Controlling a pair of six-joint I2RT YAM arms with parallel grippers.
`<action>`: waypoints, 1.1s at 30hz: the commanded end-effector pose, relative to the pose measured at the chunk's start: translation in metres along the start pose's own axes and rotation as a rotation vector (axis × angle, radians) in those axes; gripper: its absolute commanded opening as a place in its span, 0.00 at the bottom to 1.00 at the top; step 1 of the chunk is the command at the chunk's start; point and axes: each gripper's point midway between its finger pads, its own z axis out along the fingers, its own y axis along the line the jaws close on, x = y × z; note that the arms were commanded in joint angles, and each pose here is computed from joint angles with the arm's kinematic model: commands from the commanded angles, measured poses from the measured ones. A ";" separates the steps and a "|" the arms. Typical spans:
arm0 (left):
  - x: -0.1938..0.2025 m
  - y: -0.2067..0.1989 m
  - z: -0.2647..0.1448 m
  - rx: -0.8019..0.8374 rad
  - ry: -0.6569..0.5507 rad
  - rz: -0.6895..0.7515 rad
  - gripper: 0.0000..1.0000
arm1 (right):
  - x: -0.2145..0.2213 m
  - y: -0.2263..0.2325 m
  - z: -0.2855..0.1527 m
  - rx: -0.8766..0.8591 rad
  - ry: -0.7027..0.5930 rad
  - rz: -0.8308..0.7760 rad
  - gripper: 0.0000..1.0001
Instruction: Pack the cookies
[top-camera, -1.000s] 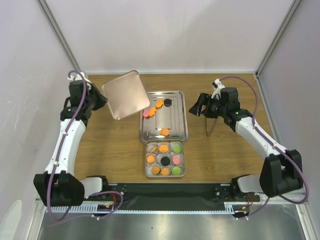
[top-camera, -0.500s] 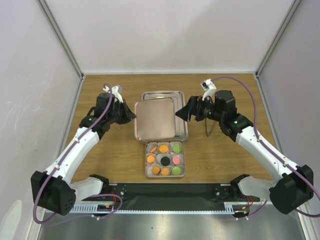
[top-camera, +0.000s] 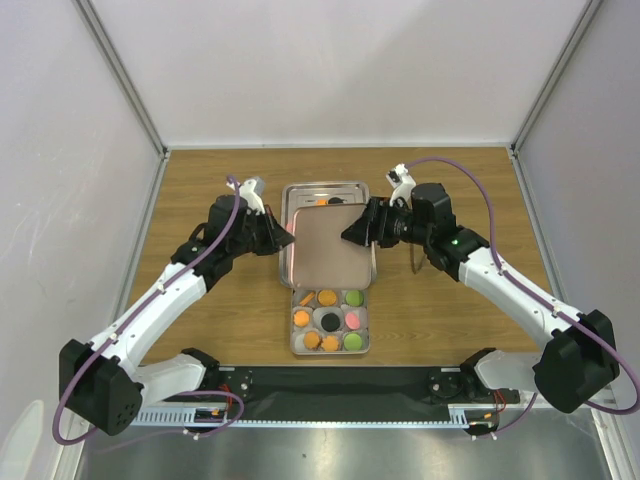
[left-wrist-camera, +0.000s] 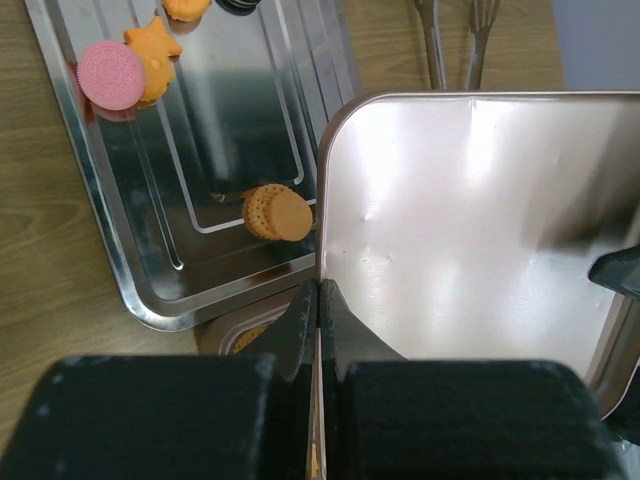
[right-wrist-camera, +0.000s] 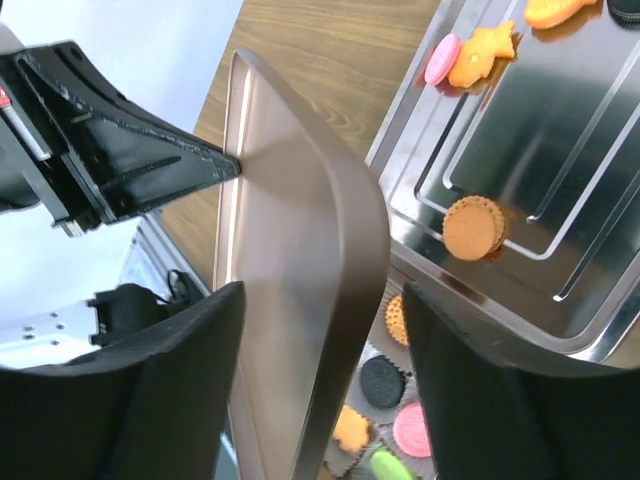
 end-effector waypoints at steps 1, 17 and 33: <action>-0.016 -0.020 -0.001 0.070 -0.073 -0.010 0.01 | -0.025 0.018 -0.005 -0.044 -0.065 0.008 0.66; -0.023 -0.031 0.001 0.074 -0.080 0.032 0.25 | -0.047 0.015 -0.022 -0.020 -0.108 0.055 0.10; -0.011 -0.091 -0.041 0.042 -0.342 0.461 0.79 | -0.114 -0.017 -0.041 0.082 -0.133 0.241 0.06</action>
